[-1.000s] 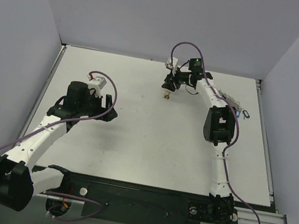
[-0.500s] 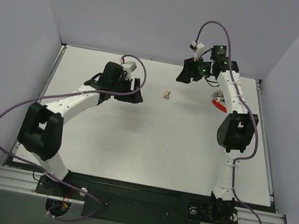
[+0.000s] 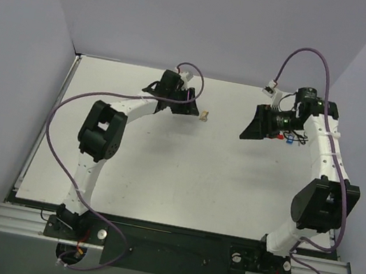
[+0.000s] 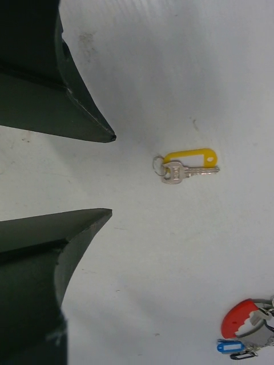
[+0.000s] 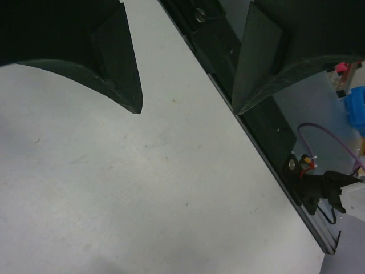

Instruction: Put the keys on the keyring

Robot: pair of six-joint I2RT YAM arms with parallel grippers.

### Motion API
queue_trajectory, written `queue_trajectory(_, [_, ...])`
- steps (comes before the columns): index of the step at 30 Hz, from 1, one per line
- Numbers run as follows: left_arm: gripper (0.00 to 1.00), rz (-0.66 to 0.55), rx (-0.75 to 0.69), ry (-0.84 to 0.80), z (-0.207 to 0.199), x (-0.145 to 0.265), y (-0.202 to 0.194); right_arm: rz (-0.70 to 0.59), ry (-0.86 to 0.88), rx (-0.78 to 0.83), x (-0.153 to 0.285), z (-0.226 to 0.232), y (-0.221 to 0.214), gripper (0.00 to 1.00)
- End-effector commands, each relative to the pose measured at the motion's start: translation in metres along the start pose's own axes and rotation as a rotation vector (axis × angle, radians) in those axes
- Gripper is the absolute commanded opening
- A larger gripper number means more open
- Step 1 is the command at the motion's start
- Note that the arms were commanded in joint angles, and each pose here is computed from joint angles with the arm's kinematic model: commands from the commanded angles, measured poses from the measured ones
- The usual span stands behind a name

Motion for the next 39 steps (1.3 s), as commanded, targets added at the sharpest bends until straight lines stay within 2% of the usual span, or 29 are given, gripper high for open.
queue_trajectory(1, [0.59,-0.038,0.118,-0.062,-0.027,-0.017,0.029,-0.016,0.154,-0.076,0.009,0.028,-0.029,0.59])
queue_trajectory(4, [0.60,-0.039,0.196,0.038,-0.015,-0.029,0.029,-0.047,0.212,-0.100,0.011,0.035,-0.037,0.59])
queue_trajectory(10, [0.60,-0.069,0.270,0.108,-0.014,-0.052,0.040,-0.053,0.227,-0.105,0.021,0.038,-0.040,0.59])
queue_trajectory(11, [0.59,-0.053,0.283,0.135,-0.006,-0.060,0.032,-0.055,0.231,-0.106,0.022,0.038,-0.040,0.59])
queue_trajectory(19, [0.49,-0.051,0.334,0.161,-0.002,-0.085,0.032,-0.038,0.315,-0.067,0.039,0.046,-0.051,0.59])
queue_trajectory(29, [0.42,-0.004,0.352,0.215,-0.003,-0.094,0.012,-0.053,0.341,-0.088,0.051,0.054,-0.051,0.59])
queue_trajectory(39, [0.35,0.134,0.290,0.199,-0.029,-0.097,-0.031,-0.056,0.332,-0.071,0.054,0.060,-0.053,0.59])
Point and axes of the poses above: each gripper's point midway between its finger pads, its own x axis back along the fingers, its own z axis along the line the jaws close on, y = z × x, the point moved 4 cm from there along x, back along the fingers, and after that the axes turned 1 degree about x, right-handed, at the moved point
